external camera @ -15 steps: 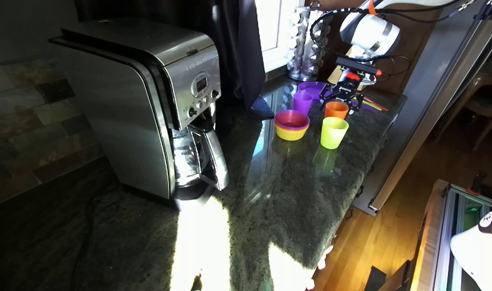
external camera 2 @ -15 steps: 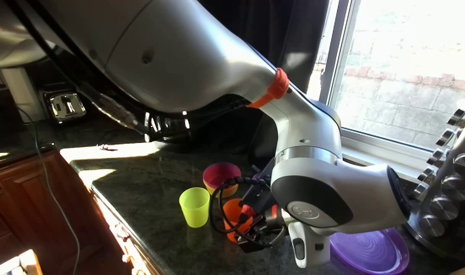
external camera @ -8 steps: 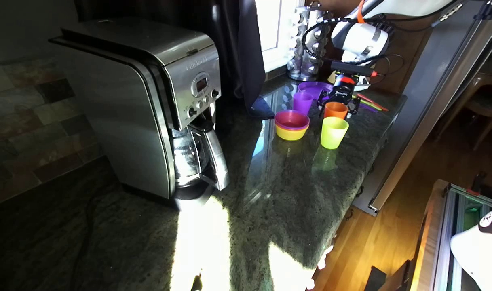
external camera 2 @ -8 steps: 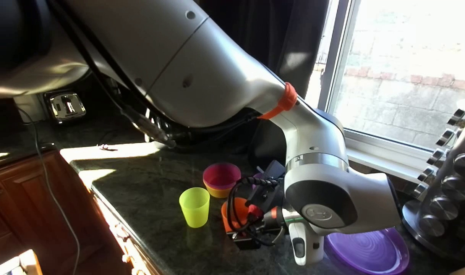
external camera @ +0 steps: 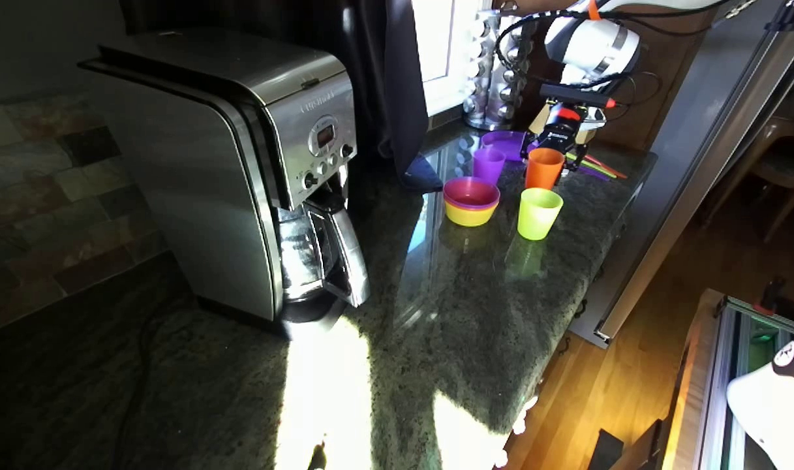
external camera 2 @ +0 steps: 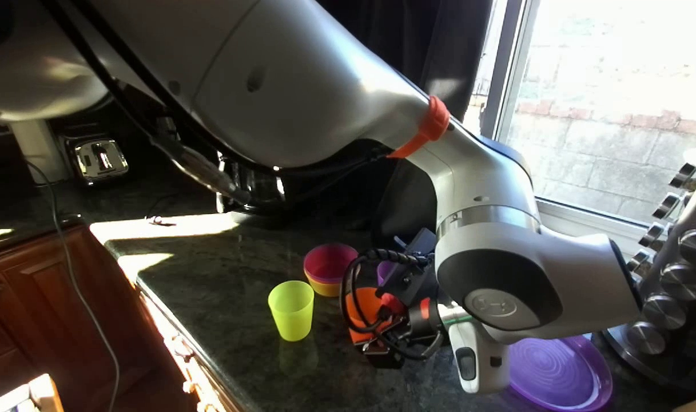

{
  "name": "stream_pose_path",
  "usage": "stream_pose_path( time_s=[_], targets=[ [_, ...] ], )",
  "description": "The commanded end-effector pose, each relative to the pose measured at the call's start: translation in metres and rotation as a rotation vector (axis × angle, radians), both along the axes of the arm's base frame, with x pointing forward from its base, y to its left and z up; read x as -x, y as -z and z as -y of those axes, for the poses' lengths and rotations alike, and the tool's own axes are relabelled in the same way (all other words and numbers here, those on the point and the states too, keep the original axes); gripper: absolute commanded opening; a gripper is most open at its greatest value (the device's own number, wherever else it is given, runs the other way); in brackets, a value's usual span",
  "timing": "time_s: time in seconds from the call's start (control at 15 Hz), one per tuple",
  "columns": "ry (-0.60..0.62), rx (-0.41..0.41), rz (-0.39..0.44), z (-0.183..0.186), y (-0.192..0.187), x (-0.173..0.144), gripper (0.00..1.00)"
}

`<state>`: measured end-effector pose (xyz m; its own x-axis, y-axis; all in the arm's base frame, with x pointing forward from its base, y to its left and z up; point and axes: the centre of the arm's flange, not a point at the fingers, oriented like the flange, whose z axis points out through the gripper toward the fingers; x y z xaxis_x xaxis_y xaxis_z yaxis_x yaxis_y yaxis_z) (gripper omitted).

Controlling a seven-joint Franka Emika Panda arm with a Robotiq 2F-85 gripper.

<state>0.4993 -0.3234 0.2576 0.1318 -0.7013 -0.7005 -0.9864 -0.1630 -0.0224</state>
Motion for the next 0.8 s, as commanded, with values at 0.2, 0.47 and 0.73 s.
stream_pose_path(
  time_s=[0.2,0.47,0.73],
  targets=[
    [0.13,0.329,0.015,-0.005,-0.029,0.037,0.45],
    [0.214,0.544,0.03,-0.011,-0.029,0.047,0.45],
    [0.263,0.76,0.015,-0.017,-0.03,0.054,0.45]
  ],
)
